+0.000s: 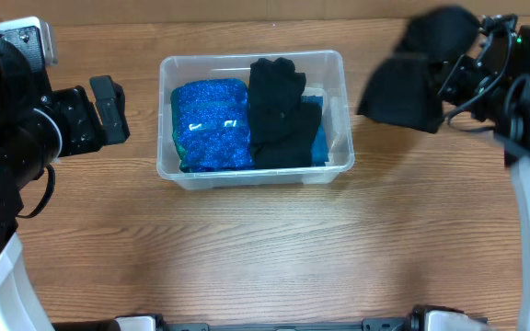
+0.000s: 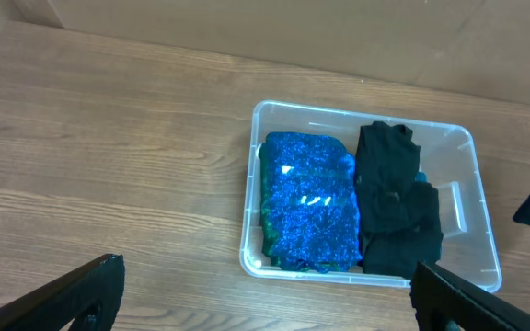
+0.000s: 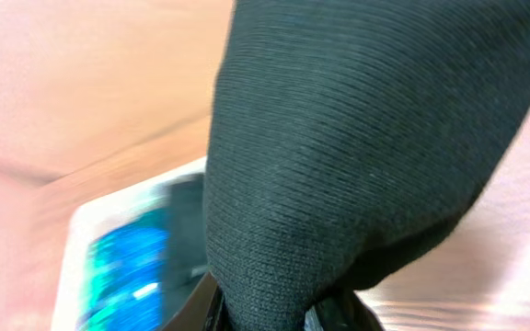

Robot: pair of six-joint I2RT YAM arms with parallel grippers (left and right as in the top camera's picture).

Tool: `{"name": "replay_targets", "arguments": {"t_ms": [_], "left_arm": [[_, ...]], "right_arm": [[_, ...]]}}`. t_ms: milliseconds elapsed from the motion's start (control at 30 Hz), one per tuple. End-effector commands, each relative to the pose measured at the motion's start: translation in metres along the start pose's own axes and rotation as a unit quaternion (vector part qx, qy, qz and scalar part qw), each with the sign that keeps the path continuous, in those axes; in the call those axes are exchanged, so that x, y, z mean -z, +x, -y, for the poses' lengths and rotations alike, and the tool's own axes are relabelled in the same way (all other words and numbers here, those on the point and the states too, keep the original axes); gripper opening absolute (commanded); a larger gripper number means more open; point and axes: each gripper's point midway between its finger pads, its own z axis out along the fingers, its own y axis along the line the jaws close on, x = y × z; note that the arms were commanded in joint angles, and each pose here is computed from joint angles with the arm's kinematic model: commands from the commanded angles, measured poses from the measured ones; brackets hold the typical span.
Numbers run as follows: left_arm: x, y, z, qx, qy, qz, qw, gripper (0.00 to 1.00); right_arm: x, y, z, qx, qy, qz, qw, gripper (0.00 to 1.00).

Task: Pack container
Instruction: 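Grasp the last black garment with the right gripper and lift it, then lower the last black garment into the bin and press it flat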

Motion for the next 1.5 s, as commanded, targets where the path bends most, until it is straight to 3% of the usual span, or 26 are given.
{"name": "replay_targets", "arguments": {"t_ms": [0,167,367,500,700,967,1000,1033,1067,1100,1300,1333,1400,1467], "left_arm": [[0.003,-0.001,0.001,-0.012,-0.001,0.006,1.000,1.00],[0.003,-0.001,0.001,-0.011,-0.001,0.006,1.000,1.00],[0.003,-0.001,0.001,-0.011,-0.001,0.006,1.000,1.00],[0.003,-0.001,0.001,-0.011,-0.001,0.006,1.000,1.00],[0.003,-0.001,0.001,-0.011,-0.001,0.006,1.000,1.00],[0.003,-0.001,0.001,-0.011,-0.001,0.006,1.000,1.00],[0.003,-0.001,0.001,-0.011,-0.001,0.006,1.000,1.00],[0.003,-0.001,0.001,-0.011,-0.001,0.006,1.000,1.00],[0.003,-0.001,0.001,-0.012,-0.001,0.006,1.000,1.00],[0.003,-0.001,0.001,-0.011,-0.001,0.006,1.000,1.00],[0.003,-0.001,0.001,-0.011,-0.001,0.006,1.000,1.00],[0.003,-0.001,0.001,-0.011,-0.001,0.006,1.000,1.00],[0.003,-0.001,0.001,-0.011,-0.001,0.006,1.000,1.00],[0.003,-0.001,0.001,-0.011,-0.001,0.006,1.000,1.00]], "right_arm": [[0.035,0.018,-0.095,0.051,-0.109,0.009,0.993,0.04],[0.009,0.060,-0.153,0.061,-0.174,-0.050,0.982,0.04],[-0.070,0.121,-0.194,0.074,-0.204,-0.130,0.967,0.04],[-0.117,0.135,-0.168,0.056,-0.149,-0.152,0.975,0.04],[-0.156,0.142,-0.074,0.093,0.015,-0.170,0.981,0.04],[-0.154,0.121,-0.031,0.119,0.045,-0.166,0.978,0.04],[-0.154,0.119,-0.029,0.127,0.045,-0.165,0.977,0.07],[-0.154,0.117,-0.028,0.132,0.046,-0.163,0.977,0.20],[-0.153,0.117,-0.027,0.131,0.047,-0.163,0.977,0.42],[-0.151,0.116,-0.027,0.130,0.047,-0.163,0.977,0.50],[-0.116,0.095,-0.073,0.125,0.005,-0.123,0.985,0.60],[-0.106,0.089,-0.085,0.114,-0.005,-0.109,0.988,0.60],[-0.095,0.084,-0.101,0.101,-0.022,-0.091,0.990,0.49],[-0.093,0.087,-0.116,0.104,-0.036,-0.087,0.990,0.27]]}}
